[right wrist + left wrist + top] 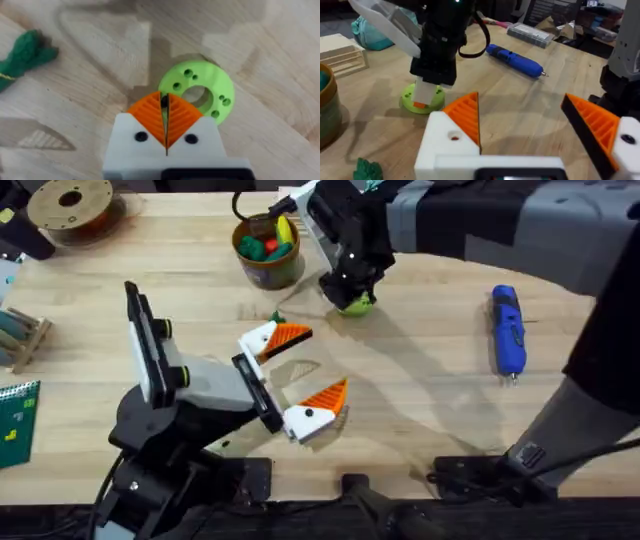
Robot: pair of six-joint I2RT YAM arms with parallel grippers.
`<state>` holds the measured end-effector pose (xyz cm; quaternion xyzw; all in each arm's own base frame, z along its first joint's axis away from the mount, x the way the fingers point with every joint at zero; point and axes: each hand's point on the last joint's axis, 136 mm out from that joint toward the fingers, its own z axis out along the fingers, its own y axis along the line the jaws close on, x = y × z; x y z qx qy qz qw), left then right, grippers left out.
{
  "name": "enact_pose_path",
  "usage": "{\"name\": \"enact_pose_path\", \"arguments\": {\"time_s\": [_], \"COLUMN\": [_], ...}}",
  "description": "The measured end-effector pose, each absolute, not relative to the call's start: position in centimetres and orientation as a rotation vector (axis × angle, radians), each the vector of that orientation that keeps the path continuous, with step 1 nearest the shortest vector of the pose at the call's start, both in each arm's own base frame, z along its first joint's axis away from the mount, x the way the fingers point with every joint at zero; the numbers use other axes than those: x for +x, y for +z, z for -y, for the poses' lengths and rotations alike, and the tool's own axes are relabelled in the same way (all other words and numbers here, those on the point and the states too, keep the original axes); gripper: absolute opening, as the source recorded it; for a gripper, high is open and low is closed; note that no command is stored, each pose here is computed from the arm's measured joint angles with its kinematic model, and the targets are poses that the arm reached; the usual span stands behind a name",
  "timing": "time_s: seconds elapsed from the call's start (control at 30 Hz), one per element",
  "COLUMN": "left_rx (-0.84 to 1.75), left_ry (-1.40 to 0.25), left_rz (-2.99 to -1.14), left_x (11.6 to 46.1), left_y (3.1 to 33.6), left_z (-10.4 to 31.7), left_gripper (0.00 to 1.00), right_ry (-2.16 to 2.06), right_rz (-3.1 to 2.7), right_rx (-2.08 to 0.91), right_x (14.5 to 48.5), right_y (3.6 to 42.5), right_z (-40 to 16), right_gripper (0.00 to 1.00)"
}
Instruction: Pick up the gripper from the table and insert it into the empty holder that is missing its gripper. Then pick up a screw, insert it into the mounting hole, and use the screwdriver to tighten it. Finally, clean up the table by picking up the vegetable and placing it into the bucket.
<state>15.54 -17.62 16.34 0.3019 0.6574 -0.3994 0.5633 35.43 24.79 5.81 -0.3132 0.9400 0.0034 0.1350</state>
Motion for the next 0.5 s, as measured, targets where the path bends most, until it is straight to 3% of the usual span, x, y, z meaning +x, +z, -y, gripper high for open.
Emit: {"name": "enact_pose_path", "arguments": {"time_s": [0.23,0.5], "left_rx": [0.710,0.711], "left_ry": [-0.940,-0.940], "left_rz": [-1.547,-1.548], "left_x": [15.5,15.5], "left_y": [16.3,16.3], "left_z": [17.6,17.6], "left_gripper": [0.987,0.987], "right_ry": [-0.021,-0.008], "right_rz": [-2.755,-2.721], "right_rx": [-0.938,-0.928], "right_x": [35.0,35.4], "right_y": [7.2,11.4], "right_z": [-24.3,-24.6], "right_gripper": [0.009,0.008]}}
